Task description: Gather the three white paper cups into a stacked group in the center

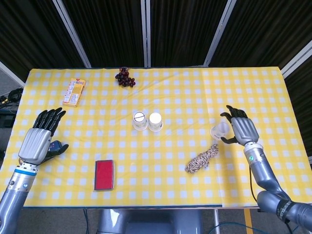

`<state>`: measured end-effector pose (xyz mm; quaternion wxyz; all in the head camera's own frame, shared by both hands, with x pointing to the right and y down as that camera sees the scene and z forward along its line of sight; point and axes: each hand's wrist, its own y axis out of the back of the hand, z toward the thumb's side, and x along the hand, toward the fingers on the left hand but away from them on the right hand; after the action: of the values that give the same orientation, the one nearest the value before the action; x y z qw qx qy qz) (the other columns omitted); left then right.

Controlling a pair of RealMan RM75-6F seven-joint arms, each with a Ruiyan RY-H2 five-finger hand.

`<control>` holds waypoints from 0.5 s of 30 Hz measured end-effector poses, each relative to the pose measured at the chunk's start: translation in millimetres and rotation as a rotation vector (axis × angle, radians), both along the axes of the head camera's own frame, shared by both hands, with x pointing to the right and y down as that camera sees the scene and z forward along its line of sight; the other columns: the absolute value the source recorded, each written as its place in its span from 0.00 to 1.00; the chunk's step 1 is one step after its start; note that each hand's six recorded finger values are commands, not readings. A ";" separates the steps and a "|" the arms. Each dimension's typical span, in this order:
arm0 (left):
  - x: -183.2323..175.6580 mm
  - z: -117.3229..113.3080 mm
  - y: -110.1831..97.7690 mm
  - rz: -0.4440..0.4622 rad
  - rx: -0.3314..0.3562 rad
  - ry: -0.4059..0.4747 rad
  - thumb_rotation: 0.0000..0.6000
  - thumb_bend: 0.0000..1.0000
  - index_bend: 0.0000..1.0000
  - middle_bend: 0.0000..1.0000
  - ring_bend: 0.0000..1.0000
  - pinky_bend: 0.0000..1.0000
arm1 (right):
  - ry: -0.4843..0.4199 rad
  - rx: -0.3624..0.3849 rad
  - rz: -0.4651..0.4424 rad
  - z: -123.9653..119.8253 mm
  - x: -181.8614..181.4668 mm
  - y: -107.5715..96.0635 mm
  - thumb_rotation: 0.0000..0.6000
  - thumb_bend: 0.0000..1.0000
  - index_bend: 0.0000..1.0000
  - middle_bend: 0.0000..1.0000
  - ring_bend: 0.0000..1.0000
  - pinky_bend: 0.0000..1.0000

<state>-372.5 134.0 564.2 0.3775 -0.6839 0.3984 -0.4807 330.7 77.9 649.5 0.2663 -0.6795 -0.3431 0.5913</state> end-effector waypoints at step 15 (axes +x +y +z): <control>-1.3 -1.1 -1.0 -0.012 0.010 0.001 1.00 0.22 0.00 0.00 0.00 0.00 | 0.079 -0.073 0.007 39.6 5.0 -2.8 1.00 0.17 0.29 0.00 0.00 0.00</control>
<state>-373.8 132.9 563.1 0.3777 -0.6800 0.4049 -0.4806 335.7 75.0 689.1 0.2526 -0.6637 -0.3130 0.6306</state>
